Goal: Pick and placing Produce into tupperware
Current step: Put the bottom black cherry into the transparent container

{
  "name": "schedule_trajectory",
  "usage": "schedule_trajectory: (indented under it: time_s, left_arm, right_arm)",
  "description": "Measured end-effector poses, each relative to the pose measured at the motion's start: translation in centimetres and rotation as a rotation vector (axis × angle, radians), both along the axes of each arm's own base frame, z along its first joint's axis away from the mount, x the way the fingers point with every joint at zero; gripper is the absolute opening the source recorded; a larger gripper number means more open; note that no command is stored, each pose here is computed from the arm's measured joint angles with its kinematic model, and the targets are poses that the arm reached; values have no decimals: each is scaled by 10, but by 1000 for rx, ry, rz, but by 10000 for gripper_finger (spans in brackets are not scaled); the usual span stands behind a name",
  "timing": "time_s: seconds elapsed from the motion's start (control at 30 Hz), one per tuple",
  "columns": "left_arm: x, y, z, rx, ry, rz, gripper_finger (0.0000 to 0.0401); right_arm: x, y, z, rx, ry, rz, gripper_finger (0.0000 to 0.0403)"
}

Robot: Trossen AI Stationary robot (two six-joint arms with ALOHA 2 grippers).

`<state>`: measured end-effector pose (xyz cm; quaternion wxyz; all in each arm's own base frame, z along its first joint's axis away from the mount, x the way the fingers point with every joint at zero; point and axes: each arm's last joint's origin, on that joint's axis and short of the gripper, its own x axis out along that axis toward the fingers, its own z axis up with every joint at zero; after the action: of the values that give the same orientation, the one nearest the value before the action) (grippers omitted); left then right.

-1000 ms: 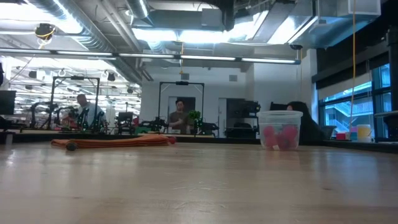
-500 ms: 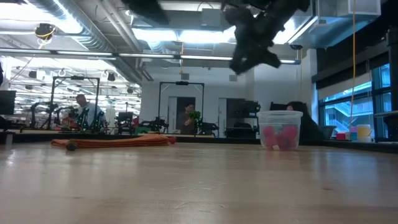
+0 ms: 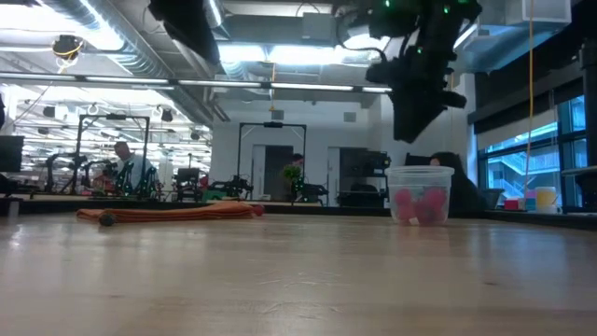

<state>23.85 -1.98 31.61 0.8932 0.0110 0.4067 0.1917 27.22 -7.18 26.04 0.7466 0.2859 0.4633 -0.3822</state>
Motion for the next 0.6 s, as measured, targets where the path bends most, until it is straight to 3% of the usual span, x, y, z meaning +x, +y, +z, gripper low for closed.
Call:
schedule_trajectory:
  time_s: [0.4,0.6]
  left_arm:
    - [-1,-1,-1,-35,19,-24,118]
    - [-1,-2,-2,-58,10,-1,118]
  right_arm:
    - [-20,-7,-51,75,78,-57,123]
    - [-26,-10,-60,80,103,-73,127]
